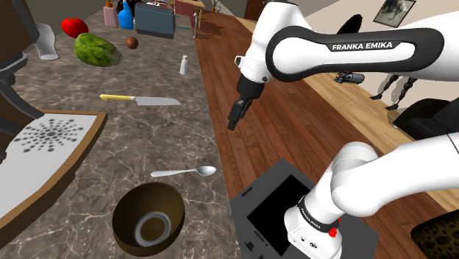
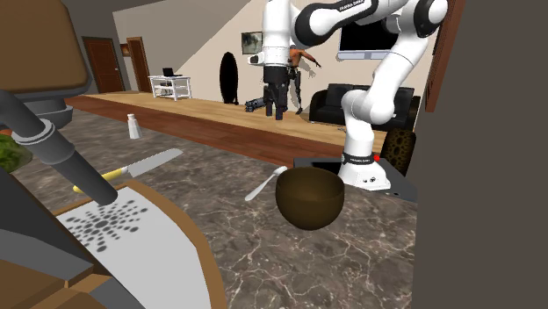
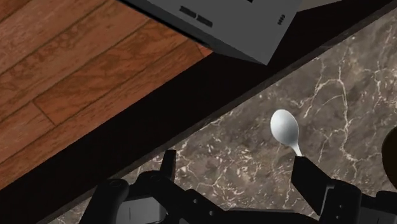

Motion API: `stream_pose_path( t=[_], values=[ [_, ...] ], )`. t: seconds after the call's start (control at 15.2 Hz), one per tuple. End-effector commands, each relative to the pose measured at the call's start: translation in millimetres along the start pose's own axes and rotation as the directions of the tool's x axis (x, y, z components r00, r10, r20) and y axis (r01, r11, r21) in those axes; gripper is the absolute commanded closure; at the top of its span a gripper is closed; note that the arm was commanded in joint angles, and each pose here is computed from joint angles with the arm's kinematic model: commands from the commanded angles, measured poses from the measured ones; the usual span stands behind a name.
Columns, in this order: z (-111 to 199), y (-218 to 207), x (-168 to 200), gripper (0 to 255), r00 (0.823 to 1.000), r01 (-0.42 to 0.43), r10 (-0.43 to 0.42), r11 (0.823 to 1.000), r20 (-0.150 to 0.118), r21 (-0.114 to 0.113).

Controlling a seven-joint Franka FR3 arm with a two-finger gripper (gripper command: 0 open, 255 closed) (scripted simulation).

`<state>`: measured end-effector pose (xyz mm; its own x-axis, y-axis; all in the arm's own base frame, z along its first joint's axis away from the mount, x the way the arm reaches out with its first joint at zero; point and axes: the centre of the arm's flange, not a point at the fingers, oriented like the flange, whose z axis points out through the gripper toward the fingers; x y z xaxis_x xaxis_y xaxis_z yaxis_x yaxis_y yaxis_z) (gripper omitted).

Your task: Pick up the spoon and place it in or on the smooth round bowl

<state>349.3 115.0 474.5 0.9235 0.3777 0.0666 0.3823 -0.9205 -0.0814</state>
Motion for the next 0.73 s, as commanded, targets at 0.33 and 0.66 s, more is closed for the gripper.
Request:
stream_pose_path(
  t=[0.33, 0.66],
  values=[
    [55, -55, 34, 0, 0.981, 0.187, -0.185, 0.982, -0.056, 0.04],
    [93, -99, 53, 0, 0.946, 0.317, -0.31, 0.946, -0.098, 0.062]
  ],
)
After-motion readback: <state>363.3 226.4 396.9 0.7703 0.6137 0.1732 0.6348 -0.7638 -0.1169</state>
